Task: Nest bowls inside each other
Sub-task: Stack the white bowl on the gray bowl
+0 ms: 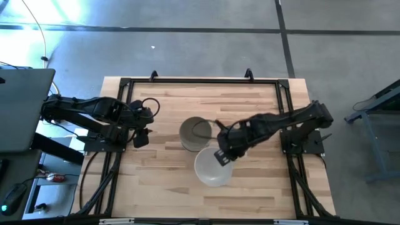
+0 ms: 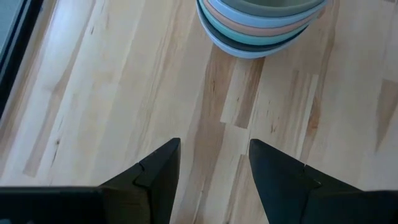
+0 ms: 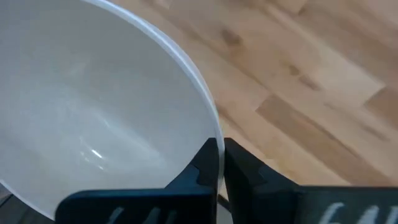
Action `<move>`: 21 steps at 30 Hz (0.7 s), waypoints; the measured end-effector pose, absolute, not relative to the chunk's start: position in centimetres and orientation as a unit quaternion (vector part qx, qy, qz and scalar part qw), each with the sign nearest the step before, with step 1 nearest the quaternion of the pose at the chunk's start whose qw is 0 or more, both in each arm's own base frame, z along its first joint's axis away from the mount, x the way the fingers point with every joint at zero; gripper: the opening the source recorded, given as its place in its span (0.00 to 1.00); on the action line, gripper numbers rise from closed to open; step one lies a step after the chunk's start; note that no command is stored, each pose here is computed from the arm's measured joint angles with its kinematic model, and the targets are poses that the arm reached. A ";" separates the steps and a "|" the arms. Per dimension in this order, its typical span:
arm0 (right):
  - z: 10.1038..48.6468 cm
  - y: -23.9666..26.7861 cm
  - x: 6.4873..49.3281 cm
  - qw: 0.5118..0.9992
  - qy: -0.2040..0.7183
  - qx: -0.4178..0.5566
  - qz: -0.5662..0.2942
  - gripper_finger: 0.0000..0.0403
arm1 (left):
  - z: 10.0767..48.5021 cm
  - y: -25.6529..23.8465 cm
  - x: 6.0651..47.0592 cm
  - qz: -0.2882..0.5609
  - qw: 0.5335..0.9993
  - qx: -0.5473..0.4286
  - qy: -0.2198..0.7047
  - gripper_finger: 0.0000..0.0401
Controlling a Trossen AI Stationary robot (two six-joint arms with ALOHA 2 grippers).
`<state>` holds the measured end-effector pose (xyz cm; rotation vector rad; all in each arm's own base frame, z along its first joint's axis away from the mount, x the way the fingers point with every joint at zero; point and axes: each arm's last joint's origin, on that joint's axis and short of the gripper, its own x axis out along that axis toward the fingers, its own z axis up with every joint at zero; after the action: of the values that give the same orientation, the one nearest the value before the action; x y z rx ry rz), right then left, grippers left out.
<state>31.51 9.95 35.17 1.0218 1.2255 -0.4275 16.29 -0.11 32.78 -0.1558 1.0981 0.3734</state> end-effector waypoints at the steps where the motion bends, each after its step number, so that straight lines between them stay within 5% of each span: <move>1: 35.4 9.4 31.3 0.679 0.544 0.454 -0.193 0.00 | 32.8 -0.1 16.3 0.177 0.834 -0.073 0.518 0.45; 21: 36.7 -1.3 30.3 0.697 0.530 0.432 -0.217 0.00 | 32.8 -0.1 16.3 0.187 0.832 -0.087 0.514 0.45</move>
<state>30.32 -1.34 36.67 0.9635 1.1810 -0.4829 16.29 -0.10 32.78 -0.1848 1.0903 0.3957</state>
